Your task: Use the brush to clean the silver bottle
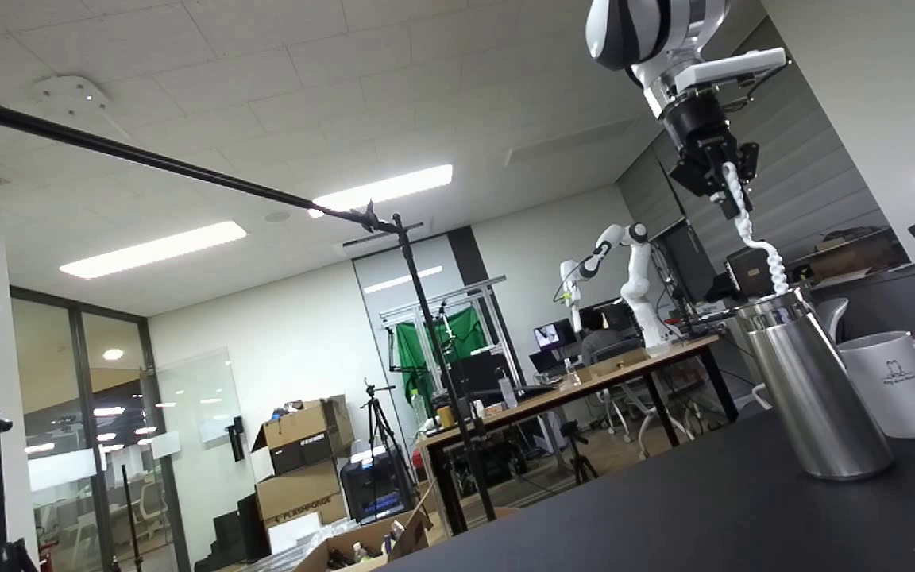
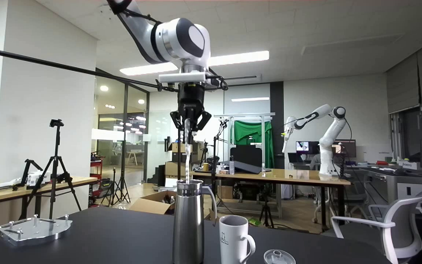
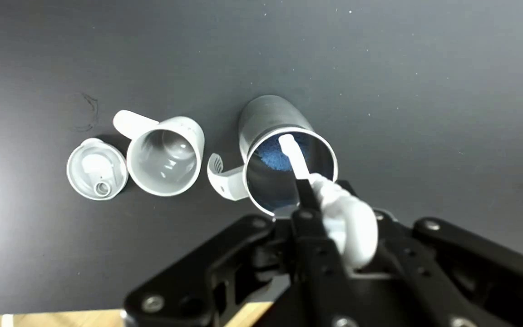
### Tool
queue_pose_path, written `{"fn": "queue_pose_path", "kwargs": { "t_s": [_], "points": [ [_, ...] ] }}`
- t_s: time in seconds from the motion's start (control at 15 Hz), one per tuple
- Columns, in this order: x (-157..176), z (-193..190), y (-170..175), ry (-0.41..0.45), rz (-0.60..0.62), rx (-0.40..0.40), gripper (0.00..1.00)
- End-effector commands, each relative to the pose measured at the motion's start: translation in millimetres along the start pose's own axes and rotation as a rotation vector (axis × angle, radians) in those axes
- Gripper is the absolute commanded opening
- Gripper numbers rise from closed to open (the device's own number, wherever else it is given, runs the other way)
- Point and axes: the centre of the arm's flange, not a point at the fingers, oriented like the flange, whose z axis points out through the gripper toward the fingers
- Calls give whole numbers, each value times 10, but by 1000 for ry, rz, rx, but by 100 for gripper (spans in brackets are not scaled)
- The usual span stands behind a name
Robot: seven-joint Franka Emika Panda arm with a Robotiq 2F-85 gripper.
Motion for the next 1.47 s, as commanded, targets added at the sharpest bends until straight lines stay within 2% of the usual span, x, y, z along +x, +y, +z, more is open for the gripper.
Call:
{"fn": "queue_pose_path", "kwargs": {
  "t_s": [0.0, 0.2, 0.33, 0.67, 1.13, 1.27, 1.4],
  "points": [
    [247, 394, 256, -64, 10, 56, 4],
    [283, 777, 336, -118, 5, 73, 4],
    [284, 866, 319, -129, -7, 78, 4],
    [269, 521, 136, -89, -38, 62, 4],
    [207, -337, -124, -11, -89, 29, 4],
    [200, -420, -109, 3, -89, 24, 4],
    [224, -287, -42, -1, -84, 24, 4]
  ]
}}
